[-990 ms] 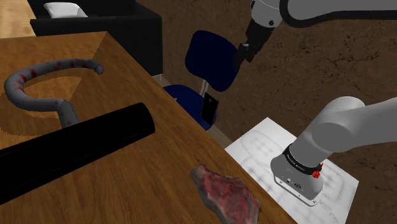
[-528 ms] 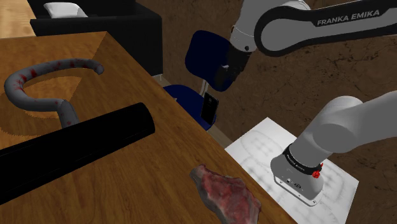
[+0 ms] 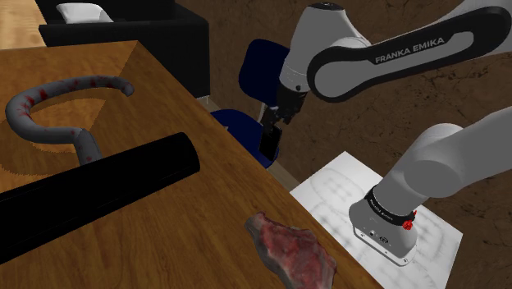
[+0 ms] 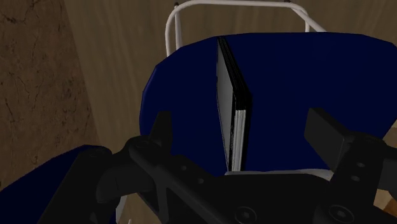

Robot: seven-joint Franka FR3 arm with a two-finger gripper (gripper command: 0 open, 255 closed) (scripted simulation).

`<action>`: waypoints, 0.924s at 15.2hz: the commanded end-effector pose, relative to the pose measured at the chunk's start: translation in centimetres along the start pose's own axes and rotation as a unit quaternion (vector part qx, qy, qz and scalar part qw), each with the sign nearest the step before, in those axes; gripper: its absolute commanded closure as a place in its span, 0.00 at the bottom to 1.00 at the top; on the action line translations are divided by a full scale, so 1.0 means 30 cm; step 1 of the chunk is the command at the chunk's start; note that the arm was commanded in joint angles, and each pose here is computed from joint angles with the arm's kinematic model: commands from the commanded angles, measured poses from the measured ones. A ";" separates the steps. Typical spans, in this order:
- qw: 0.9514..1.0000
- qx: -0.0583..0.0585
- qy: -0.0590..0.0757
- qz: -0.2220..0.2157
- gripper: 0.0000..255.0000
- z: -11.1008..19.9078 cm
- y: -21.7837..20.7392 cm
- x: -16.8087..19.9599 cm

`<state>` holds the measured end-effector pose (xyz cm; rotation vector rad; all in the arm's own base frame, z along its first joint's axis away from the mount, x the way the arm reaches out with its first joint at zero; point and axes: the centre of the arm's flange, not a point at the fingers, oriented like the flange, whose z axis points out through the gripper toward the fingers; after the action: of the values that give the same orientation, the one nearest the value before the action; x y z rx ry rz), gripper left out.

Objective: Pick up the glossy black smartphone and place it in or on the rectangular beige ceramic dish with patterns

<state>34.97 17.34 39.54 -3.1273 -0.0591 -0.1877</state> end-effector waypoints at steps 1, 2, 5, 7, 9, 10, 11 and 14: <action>1.000 0.000 0.000 0.000 0.00 0.033 -0.005 0.002; 1.000 0.000 0.000 0.000 0.00 0.051 -0.005 0.002; 1.000 0.000 0.000 0.000 0.00 0.078 -0.005 0.002; 1.000 0.000 0.000 0.000 0.00 0.078 -0.005 0.002; 1.000 0.000 0.000 0.000 0.00 0.078 -0.005 0.002; 1.000 0.000 0.000 0.000 0.00 0.078 -0.005 0.002; 1.000 0.000 0.000 0.000 0.00 0.078 -0.005 0.002; 1.000 0.000 0.000 0.000 1.00 0.078 -0.005 0.002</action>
<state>35.32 17.53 37.22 -3.1264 -0.0579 -0.1881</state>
